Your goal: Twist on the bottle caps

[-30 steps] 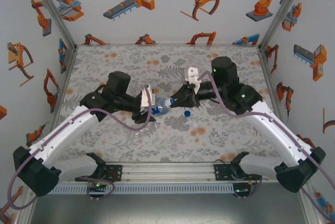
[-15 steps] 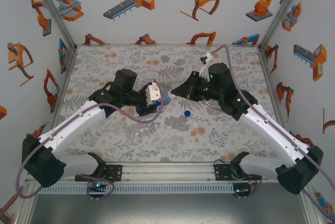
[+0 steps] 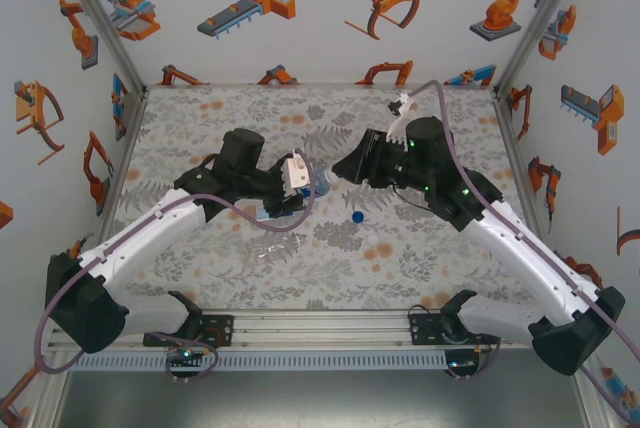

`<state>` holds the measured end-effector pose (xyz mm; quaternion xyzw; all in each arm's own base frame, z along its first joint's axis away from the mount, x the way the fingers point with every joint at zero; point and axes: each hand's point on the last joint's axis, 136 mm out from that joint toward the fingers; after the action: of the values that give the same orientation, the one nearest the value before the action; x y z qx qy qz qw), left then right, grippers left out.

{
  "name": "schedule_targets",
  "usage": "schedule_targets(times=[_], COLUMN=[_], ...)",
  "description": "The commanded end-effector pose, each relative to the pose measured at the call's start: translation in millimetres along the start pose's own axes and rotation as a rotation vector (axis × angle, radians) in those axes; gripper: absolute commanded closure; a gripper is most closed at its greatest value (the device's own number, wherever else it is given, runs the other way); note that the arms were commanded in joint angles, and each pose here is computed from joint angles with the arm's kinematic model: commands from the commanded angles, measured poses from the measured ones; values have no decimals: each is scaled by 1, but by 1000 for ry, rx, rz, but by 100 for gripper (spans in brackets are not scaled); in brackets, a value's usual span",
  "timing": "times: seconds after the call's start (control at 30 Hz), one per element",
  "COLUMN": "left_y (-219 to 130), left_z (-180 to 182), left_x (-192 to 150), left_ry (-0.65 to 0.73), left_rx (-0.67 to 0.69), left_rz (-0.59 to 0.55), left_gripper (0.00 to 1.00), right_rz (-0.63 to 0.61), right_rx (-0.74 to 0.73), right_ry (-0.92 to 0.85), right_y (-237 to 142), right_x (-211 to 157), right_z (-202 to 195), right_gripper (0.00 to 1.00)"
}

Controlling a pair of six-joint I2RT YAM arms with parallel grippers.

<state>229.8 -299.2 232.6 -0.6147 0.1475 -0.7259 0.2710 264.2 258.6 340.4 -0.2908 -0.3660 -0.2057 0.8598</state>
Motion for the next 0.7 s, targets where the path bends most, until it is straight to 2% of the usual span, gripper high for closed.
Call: schedule_targets(times=[0.0, 0.17, 0.3, 0.47, 0.67], left_y=[-16, -25, -31, -35, -37], left_z=[-15, -32, -46, -57, -60], left_x=[22, 24, 25, 28, 29], left_ry=[19, 20, 20, 14, 21], left_rx=[-66, -130, -189, -240, -247], left_rz=[-74, -91, -106, -120, -123], left_gripper=[100, 100, 100, 100, 100], right_rz=[-29, -21, -27, -49, -34], right_rx=[162, 386, 610, 737, 746], right_ry=[-413, -810, -1098, -1174, -1165], right_y=[-23, -44, -60, -62, -55], right_x=[11, -8, -37, -46, -49], right_z=[41, 77, 97, 107, 105], right_gripper=[48, 46, 45, 45, 51])
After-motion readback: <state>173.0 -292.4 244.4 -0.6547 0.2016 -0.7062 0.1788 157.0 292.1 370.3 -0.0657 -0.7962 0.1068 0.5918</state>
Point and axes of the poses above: each hand's point on the last joint's axis, 136 mm out from that joint toward the fingers, its own y axis out along the fingers, its own z axis along the line the jaws close on, x = y × z, and after that the axes turned 4 degrees about -y, right-handed
